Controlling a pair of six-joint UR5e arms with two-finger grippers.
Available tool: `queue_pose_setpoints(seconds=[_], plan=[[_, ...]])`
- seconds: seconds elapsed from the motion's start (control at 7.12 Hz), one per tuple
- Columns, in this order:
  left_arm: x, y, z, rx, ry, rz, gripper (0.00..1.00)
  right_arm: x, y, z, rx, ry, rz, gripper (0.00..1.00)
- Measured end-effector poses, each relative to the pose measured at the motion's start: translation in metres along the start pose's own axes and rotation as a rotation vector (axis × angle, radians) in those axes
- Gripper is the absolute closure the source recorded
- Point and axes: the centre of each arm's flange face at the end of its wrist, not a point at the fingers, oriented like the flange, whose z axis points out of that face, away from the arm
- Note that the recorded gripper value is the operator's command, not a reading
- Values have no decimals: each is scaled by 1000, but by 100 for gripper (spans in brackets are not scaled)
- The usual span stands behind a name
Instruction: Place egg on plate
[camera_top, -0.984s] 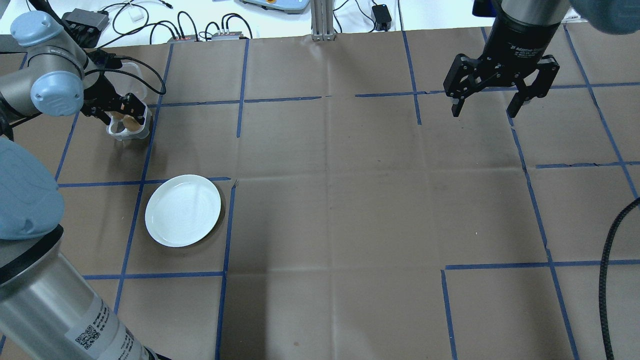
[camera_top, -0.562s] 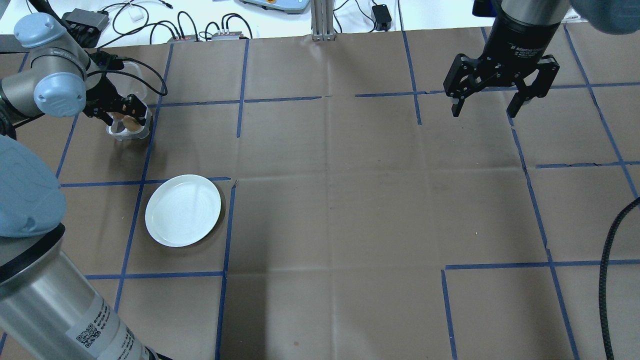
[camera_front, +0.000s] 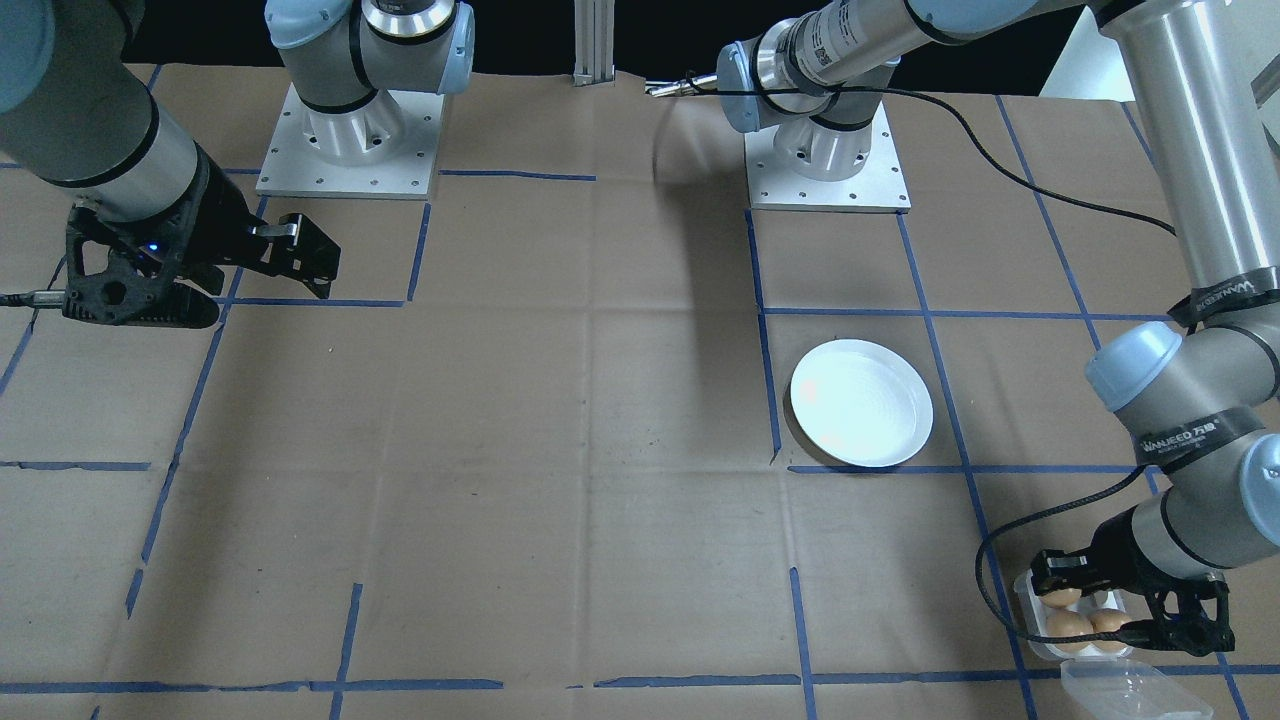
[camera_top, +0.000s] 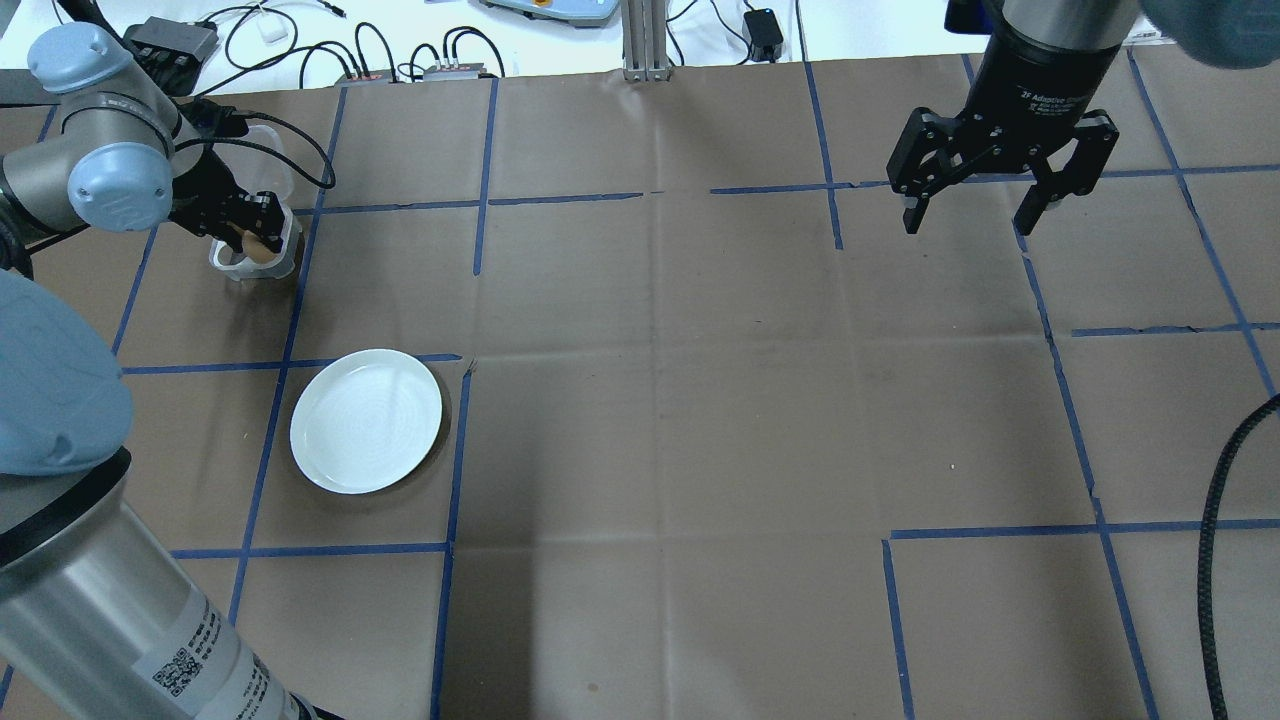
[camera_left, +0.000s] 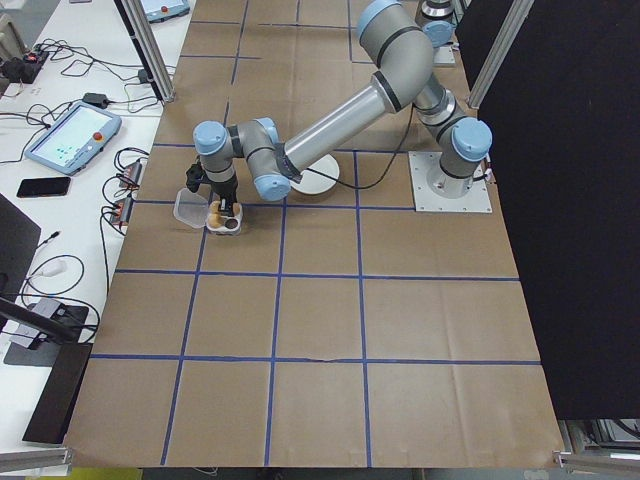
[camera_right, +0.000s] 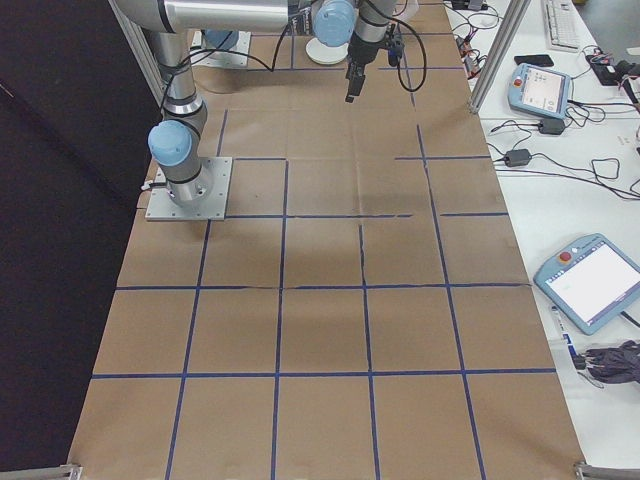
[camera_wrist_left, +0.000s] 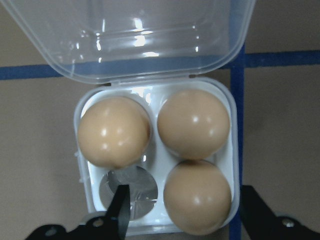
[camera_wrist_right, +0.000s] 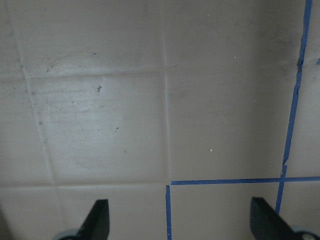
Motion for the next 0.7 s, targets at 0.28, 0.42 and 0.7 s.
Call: queue_pose_setpoints(seconds=[0.28,0.42,0.7], plan=[[2,1,-9,7,-5,1,86,0,0,0,0,0,0,0],[4,2,-18,12,-9,3,86,0,0,0,0,0,0,0],[11,16,-68,25,-19,4,87,0,0,0,0,0,0,0]])
